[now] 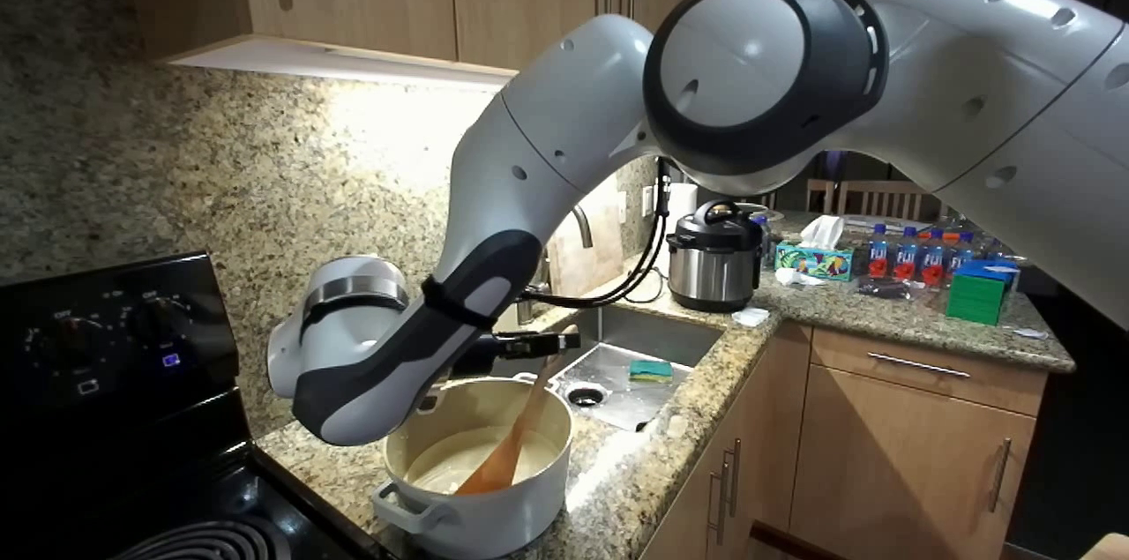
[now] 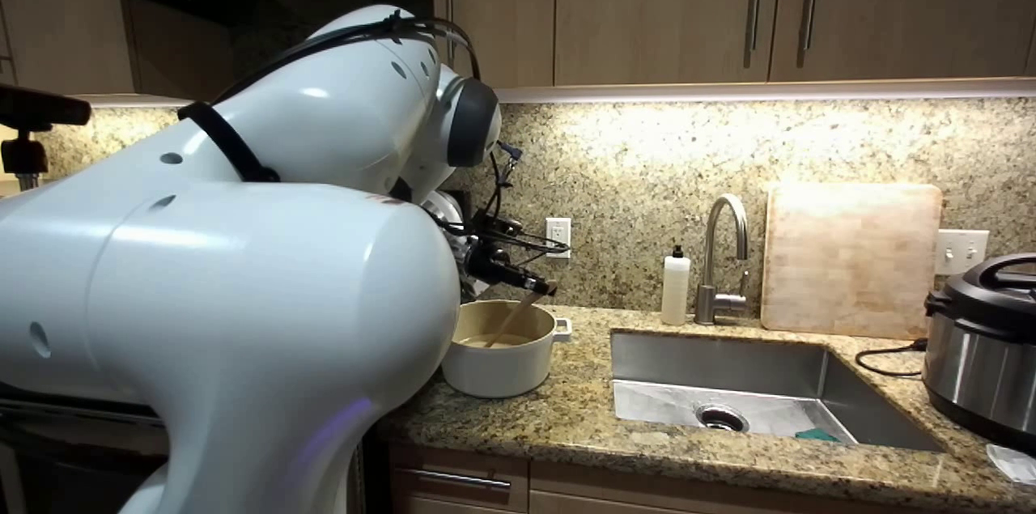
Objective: Use the wooden spoon to stir the water in the pot.
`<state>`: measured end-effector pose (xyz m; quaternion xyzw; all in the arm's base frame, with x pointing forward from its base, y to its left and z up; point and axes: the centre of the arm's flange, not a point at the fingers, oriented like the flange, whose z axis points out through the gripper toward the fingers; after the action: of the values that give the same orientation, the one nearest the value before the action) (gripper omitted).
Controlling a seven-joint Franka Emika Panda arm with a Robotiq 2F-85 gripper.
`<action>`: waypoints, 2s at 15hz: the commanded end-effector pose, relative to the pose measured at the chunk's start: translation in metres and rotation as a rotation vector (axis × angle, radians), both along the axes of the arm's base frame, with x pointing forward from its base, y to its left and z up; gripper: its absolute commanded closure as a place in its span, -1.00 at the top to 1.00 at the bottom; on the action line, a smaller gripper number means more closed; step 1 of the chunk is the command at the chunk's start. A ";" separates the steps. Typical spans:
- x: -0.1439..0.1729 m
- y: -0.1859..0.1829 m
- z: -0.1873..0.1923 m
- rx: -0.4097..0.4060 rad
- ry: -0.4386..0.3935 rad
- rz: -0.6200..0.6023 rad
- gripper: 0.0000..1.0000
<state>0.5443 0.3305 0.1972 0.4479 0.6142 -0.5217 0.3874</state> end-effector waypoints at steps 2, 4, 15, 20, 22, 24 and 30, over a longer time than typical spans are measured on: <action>0.010 0.002 0.014 0.172 -0.109 -0.103 -0.82; 0.012 -0.003 0.021 0.212 -0.161 -0.164 -0.82; 0.009 -0.032 0.057 0.239 -0.390 -0.278 -0.82; -0.004 -0.039 0.068 0.187 -0.320 -0.208 -0.82; -0.007 -0.041 0.067 0.172 -0.292 -0.202 -0.82; -0.006 -0.042 0.064 0.166 -0.261 -0.207 -0.82; 0.015 -0.051 0.041 0.228 -0.188 -0.262 -0.82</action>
<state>0.5526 0.2918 0.2419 0.6053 0.5510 -0.4548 0.3510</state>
